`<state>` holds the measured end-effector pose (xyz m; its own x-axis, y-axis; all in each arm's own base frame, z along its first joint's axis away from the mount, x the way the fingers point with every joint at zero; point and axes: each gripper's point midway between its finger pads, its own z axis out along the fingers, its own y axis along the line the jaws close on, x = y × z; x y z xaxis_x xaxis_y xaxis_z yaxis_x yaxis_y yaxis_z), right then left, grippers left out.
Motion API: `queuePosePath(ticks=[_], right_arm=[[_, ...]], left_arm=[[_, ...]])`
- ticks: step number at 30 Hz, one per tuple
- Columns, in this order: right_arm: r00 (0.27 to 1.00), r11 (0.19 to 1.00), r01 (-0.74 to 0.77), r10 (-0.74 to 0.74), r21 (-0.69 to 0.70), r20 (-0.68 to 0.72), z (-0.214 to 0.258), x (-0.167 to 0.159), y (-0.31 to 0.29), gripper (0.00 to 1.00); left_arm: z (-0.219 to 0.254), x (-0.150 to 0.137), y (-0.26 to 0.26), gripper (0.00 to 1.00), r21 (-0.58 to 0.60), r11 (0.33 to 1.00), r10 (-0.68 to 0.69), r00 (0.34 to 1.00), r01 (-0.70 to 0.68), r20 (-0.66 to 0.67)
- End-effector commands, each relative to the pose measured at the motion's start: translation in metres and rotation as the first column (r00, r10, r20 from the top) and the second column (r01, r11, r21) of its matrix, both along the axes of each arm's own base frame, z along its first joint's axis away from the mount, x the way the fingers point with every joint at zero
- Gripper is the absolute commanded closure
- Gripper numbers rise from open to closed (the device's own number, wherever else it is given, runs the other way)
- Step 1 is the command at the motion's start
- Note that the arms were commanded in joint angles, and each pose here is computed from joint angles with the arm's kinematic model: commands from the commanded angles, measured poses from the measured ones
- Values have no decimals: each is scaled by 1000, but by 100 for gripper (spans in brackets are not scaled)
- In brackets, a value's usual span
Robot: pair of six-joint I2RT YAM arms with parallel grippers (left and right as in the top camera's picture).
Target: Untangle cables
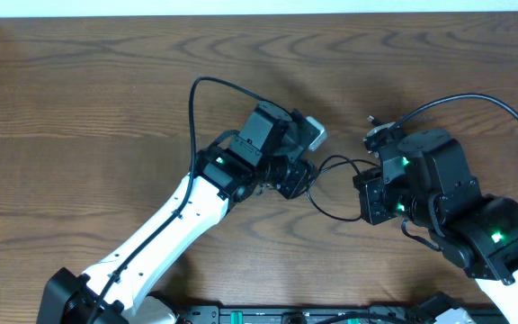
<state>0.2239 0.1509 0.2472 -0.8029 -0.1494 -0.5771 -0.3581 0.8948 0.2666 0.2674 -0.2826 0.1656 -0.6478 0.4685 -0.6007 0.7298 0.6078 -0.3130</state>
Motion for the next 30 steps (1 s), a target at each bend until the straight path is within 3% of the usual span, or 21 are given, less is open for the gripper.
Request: queuePosePath(ticks=[1, 22, 30], right_arm=[[1000, 1000, 14, -14, 1, 23, 8, 3, -1, 99], [1000, 1000, 19, -19, -3, 25, 7, 4, -2, 99], [1000, 1000, 18, -18, -3, 25, 8, 4, -2, 99]], left_arm=[[-1, -4, 1, 61, 3, 1000, -13, 1000, 13, -22], [4, -29, -21, 71, -41, 991, -132, 991, 131, -27], [4, -29, -21, 81, -40, 991, -132, 991, 130, -27]])
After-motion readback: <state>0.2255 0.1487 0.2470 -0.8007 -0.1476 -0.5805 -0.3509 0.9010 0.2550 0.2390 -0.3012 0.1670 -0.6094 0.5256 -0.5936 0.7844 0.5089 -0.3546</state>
